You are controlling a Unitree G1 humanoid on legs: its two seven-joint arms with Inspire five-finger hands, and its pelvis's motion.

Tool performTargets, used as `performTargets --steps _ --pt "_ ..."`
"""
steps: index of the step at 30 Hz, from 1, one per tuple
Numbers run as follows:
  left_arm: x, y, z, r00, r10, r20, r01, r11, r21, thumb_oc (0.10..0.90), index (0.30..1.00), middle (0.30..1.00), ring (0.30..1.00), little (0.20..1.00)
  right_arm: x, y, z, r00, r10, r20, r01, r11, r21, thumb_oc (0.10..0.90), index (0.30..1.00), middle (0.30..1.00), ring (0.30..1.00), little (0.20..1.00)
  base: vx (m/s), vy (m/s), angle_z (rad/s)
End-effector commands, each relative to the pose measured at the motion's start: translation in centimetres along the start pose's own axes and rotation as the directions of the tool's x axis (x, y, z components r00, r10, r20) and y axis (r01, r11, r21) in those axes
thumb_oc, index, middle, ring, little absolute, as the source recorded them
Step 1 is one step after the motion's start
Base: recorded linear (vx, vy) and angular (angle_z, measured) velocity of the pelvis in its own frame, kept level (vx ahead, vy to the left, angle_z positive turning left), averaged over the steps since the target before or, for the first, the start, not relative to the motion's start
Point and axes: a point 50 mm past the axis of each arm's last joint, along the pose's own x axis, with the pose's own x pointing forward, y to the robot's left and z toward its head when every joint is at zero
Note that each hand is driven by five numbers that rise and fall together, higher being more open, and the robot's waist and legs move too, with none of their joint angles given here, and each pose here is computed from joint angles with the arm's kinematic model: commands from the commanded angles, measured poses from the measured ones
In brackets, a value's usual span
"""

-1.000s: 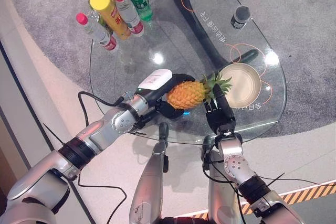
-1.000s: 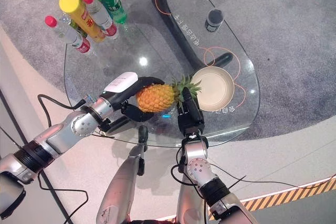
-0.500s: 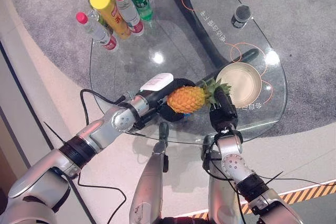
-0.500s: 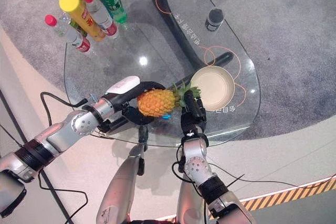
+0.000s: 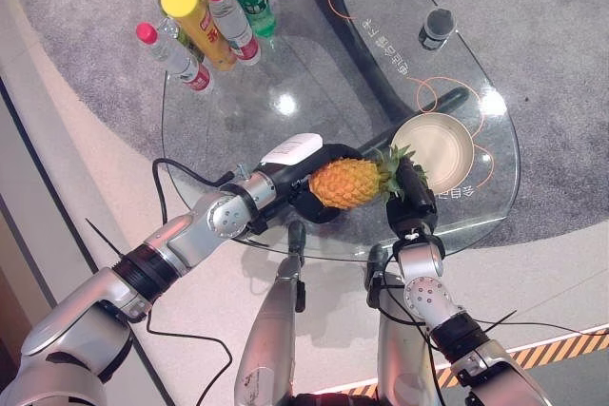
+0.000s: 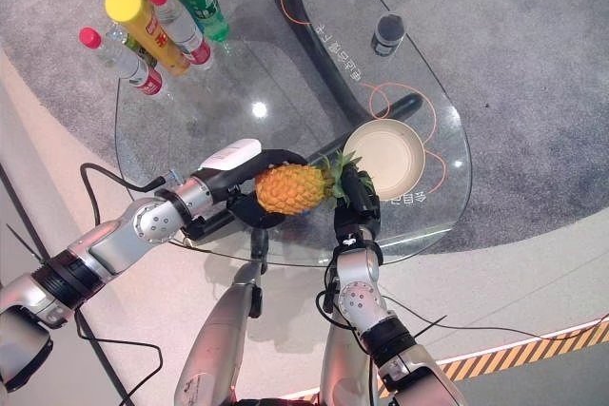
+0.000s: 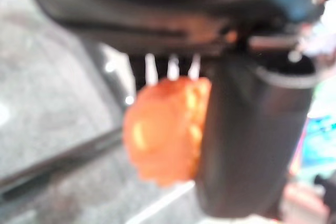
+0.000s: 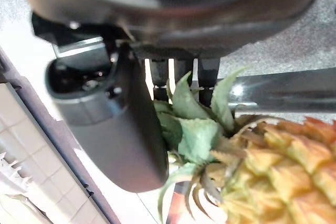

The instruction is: Pick up the fruit to the plate

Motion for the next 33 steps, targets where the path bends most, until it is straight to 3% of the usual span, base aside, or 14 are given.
performTargets --steps 1,9,10,11,33 --pt "0.0 -4.2 9.2 0.855 -0.195 0.48 0.218 0.976 0.007 0.1 0.3 0.3 0.3 0.2 0.1 11.7 3.0 0.889 0.427 0.166 -0.438 0.898 0.034 0.1 0.3 0.3 0.3 0.2 0.0 0.0 0.0" --pt "0.2 -4.3 8.8 0.873 -0.179 0.454 0.208 0.978 -0.016 0.1 0.3 0.3 0.3 0.2 0.2 11.3 2.9 0.89 0.425 0.164 -0.436 0.899 0.035 0.1 0.3 0.3 0.3 0.2 0.0 0.0 0.0" --pt "0.3 -4.4 8.6 0.882 -0.17 0.439 0.201 0.979 -0.024 0.74 0.848 0.848 0.848 0.84 0.2 11.2 2.8 0.89 0.425 0.164 -0.436 0.899 0.036 0.1 0.3 0.3 0.3 0.2 0.0 0.0 0.0" --pt "0.4 -4.5 8.6 0.883 -0.17 0.437 0.199 0.98 -0.023 0.8 0.9 0.9 0.9 0.9 0.1 11.2 2.8 0.89 0.425 0.164 -0.436 0.899 0.037 0.1 0.3 0.3 0.3 0.2 0.0 0.0 0.0" --pt "0.1 -4.5 8.2 0.895 -0.159 0.418 0.184 0.983 -0.022 0.8 0.9 0.9 0.9 0.9 -0.2 11.2 3.7 0.875 0.443 0.195 -0.45 0.893 -0.011 0.1 0.3 0.3 0.3 0.2 0.0 0.0 0.0"
